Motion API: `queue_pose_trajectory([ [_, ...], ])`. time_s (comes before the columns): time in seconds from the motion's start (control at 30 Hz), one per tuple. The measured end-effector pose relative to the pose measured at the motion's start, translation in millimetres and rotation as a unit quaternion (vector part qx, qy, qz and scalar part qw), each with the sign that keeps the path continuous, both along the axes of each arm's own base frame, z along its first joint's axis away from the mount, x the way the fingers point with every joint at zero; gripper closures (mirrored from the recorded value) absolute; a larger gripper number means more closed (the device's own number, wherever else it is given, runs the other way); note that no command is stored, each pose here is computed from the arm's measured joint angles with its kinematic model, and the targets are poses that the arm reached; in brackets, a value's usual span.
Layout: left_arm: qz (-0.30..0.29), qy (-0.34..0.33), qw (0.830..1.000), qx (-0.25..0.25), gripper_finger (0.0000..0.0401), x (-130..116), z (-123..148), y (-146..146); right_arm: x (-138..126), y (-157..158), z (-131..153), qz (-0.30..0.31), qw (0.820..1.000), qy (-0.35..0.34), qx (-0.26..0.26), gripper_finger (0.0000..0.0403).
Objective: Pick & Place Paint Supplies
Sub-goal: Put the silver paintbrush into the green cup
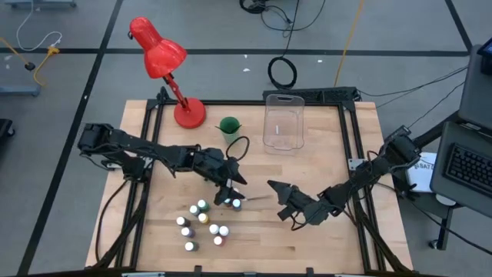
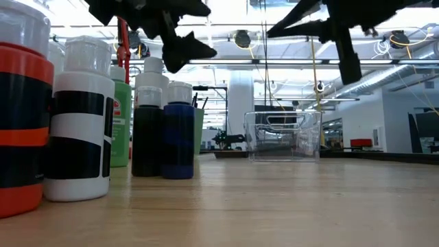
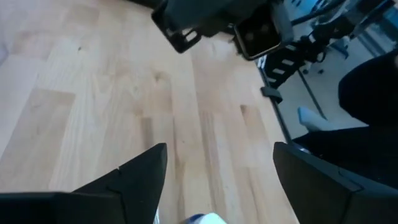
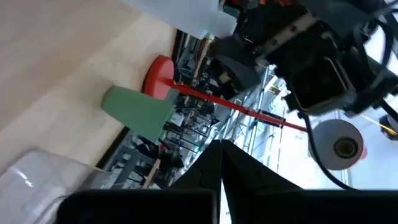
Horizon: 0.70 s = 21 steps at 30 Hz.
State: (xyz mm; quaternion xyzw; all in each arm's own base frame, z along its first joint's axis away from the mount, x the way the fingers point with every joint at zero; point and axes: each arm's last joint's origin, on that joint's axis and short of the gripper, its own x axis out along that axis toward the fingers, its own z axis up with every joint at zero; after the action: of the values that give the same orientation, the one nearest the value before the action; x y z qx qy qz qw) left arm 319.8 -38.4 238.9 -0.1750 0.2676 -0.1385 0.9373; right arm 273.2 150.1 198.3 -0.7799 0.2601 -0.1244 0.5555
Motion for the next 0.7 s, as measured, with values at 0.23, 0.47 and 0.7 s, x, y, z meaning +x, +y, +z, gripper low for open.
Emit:
queue_pose_trajectory([
  [0.23,0.013,0.021,0.999,0.023,0.0124,2.8,-10.4,2.5,6.8,-17.7,-0.2,-0.066,0.987,-0.092,0.114,0.0403],
  [0.47,0.004,0.023,0.999,0.038,0.0148,-3.5,-5.0,1.7,-1.7,-18.4,-21.6,-0.072,0.939,-0.144,0.303,0.0403],
  [0.7,0.016,0.031,0.997,0.062,0.0161,-7.7,-3.5,2.7,-0.4,-20.5,-27.1,-0.004,0.741,-0.031,0.67,0.0384],
])
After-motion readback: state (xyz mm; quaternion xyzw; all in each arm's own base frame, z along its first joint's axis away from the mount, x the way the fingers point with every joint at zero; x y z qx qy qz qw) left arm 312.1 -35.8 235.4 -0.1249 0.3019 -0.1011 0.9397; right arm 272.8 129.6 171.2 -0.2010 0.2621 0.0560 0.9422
